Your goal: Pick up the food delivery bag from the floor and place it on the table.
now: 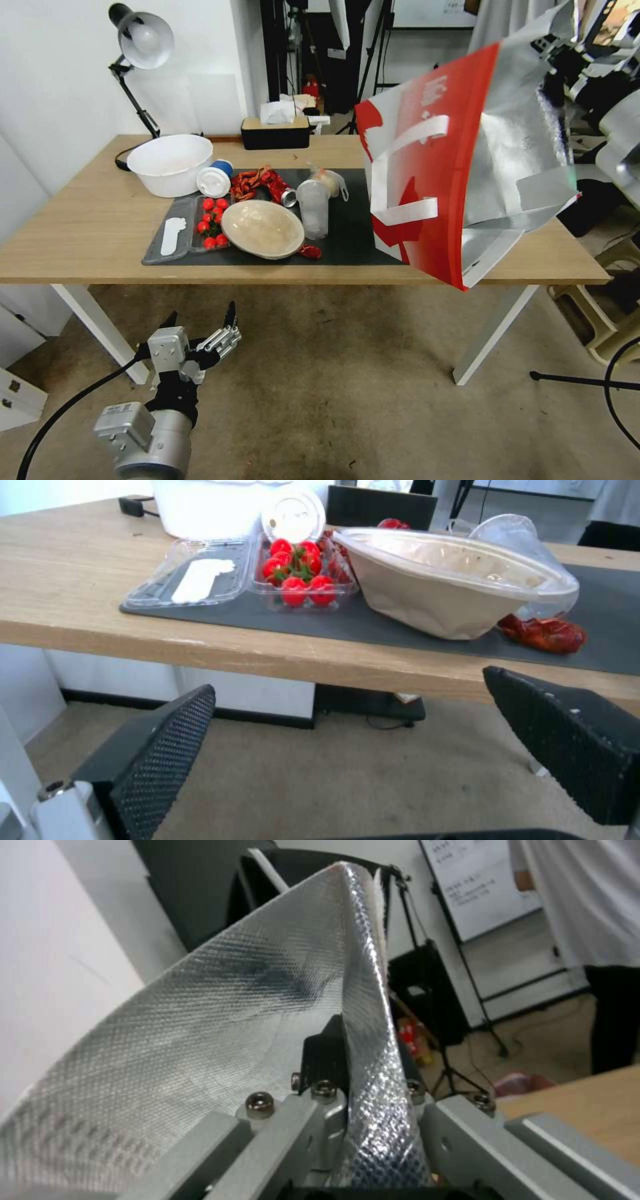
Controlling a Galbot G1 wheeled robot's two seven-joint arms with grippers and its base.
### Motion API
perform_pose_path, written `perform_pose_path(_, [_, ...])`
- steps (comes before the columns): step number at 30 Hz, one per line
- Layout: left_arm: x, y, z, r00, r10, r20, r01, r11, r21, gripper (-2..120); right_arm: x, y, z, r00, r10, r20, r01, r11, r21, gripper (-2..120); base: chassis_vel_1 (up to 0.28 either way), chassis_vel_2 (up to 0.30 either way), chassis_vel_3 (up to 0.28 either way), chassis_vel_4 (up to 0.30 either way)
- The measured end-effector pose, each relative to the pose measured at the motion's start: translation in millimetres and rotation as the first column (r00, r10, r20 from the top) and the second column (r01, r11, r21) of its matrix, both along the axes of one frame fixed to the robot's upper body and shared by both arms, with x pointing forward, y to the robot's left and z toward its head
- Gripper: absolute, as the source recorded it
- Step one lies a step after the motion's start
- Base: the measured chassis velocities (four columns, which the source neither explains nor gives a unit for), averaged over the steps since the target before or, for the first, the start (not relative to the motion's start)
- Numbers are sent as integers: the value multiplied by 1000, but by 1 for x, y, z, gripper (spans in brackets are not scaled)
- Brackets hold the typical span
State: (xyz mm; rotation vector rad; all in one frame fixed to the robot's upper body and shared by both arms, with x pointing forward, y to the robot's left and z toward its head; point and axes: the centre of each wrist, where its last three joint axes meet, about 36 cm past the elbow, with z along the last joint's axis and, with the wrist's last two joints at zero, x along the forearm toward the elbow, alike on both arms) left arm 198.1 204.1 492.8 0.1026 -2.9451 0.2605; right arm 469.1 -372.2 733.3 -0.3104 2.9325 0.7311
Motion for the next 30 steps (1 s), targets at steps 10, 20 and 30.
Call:
perform_pose_path(10, [-1,0,0,1000,-2,-4,2,1000,3,100,8,-6,2,998,-53,-44,52,998,-17,0,0,0,0,0])
perform_pose_path(20, [-1,-1,0,1000,-5,-1,5,1000,5,100,15,-16,0,987,-129,-95,125,991,-48,0,0,0,0,0])
perform_pose_path(30, [-1,-1,0,1000,-5,0,5,1000,4,100,23,-22,-7,977,-165,-136,158,986,-60,0,0,0,0,0])
